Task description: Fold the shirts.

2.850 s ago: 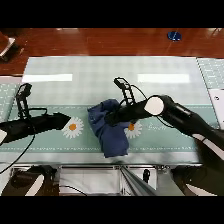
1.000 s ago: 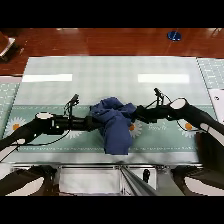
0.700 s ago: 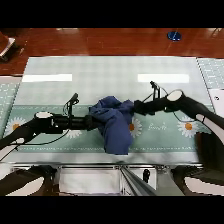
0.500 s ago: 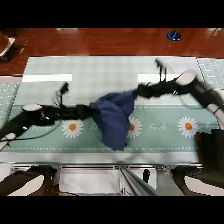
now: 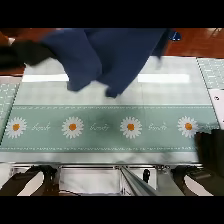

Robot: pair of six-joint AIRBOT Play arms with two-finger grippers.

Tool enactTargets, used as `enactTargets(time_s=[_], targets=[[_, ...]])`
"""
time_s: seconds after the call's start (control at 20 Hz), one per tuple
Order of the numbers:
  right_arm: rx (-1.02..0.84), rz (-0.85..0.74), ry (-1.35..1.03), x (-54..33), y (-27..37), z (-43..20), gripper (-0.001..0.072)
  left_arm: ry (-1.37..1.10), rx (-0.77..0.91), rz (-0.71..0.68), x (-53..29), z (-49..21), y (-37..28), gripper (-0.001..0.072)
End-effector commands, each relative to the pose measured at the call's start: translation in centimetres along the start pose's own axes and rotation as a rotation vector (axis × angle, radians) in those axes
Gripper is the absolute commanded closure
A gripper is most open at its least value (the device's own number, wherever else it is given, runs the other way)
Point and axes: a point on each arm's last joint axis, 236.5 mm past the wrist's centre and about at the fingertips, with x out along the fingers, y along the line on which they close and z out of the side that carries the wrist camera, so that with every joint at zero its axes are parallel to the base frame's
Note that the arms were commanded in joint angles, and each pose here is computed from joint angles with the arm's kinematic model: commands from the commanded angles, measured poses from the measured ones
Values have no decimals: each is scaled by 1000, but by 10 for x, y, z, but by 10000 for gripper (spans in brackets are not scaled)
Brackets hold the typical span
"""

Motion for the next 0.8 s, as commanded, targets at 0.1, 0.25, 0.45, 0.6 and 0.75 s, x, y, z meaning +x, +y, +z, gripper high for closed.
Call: enactTargets(time_s=[0.1, 0.25, 0.45, 0.6, 0.75], targets=[[-174, -224, -239, -157, 23, 45, 692, -238, 342, 430, -125, 70, -56, 690], [-193, -223, -248, -195, 41, 33, 692, -257, 389, 381, -142, 52, -96, 690], [-148, -182, -87, -182, 43, -8, 692, -97, 314, 201, -108, 2, -109, 690], [-66, -199, 96, -150, 20, -57, 692, 88, 187, 154, -68, -52, -70, 690], [37, -162, 257, -97, 1, -116, 692, 212, 28, 159, -24, -109, -15, 690]])
